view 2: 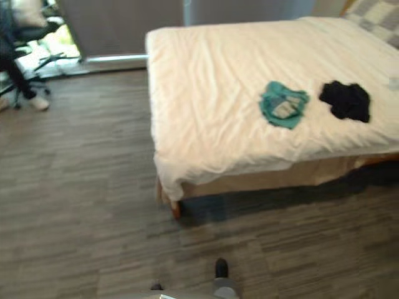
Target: Tidy up the quilt and then pick up the clothes from the bed and put them into the laundry hamper.
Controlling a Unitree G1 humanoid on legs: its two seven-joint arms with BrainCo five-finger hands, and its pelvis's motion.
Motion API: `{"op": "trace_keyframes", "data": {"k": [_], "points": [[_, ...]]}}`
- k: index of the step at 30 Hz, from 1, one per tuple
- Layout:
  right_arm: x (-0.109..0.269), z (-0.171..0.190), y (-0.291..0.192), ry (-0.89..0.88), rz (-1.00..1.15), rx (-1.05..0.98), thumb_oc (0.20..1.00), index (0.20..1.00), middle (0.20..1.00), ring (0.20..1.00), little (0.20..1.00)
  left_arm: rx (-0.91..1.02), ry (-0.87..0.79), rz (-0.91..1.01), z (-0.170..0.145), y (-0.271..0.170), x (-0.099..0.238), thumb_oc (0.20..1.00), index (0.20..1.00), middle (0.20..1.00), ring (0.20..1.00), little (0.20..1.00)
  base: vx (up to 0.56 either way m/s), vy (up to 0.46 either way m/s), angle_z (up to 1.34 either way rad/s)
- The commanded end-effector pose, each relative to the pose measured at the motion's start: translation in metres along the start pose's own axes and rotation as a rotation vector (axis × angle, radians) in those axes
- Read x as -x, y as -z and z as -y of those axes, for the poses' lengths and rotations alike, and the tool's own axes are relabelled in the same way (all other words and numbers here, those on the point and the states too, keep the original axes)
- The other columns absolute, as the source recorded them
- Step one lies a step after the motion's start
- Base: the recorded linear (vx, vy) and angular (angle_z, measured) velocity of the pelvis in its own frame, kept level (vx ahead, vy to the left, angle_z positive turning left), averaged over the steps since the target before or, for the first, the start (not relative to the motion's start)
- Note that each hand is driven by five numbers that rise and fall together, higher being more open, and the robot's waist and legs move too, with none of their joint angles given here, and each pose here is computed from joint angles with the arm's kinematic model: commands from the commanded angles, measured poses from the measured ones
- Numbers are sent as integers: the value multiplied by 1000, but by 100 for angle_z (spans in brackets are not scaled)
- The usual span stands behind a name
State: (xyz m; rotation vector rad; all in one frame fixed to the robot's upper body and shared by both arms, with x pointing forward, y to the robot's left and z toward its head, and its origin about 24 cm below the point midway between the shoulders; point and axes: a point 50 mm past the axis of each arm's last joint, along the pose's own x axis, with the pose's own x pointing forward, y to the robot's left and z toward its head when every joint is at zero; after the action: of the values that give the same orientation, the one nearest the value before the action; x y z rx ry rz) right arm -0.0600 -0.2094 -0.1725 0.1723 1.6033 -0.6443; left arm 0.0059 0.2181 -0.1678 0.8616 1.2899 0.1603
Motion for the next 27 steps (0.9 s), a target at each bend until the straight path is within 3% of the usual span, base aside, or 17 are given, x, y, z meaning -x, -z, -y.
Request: {"op": "trace_keyframes", "data": {"k": [1,5,9,15,20,27], "points": [[6,-24,-71,-87,195,-11,1000,1000,1000,1000,1000,-24,-29,33,-8,-12,-6,1000,1000,1000,1000,1000,-79,-127,-142],[9,-33,-81,-100,232,103,1000,1000,1000,1000,1000,107,-24,-81,8,0,6,1000,1000,1000,1000,1000,-65,-262,-299],[7,-19,-83,-62,230,79,1000,1000,1000,1000,1000,32,27,-35,7,-32,2,1000,1000,1000,1000,1000,148,-225,-241],[6,10,-94,20,267,117,1000,1000,1000,1000,1000,110,-2,15,-13,-64,-8,1000,1000,1000,1000,1000,216,-24,-107],[15,30,-134,43,405,163,1000,1000,1000,1000,1000,464,122,-169,-17,-63,-15,1000,1000,1000,1000,1000,313,158,-179],[20,36,-150,55,455,130,1000,1000,1000,1000,1000,448,178,-212,-23,-37,-21,1000,1000,1000,1000,1000,299,166,-28]]}}
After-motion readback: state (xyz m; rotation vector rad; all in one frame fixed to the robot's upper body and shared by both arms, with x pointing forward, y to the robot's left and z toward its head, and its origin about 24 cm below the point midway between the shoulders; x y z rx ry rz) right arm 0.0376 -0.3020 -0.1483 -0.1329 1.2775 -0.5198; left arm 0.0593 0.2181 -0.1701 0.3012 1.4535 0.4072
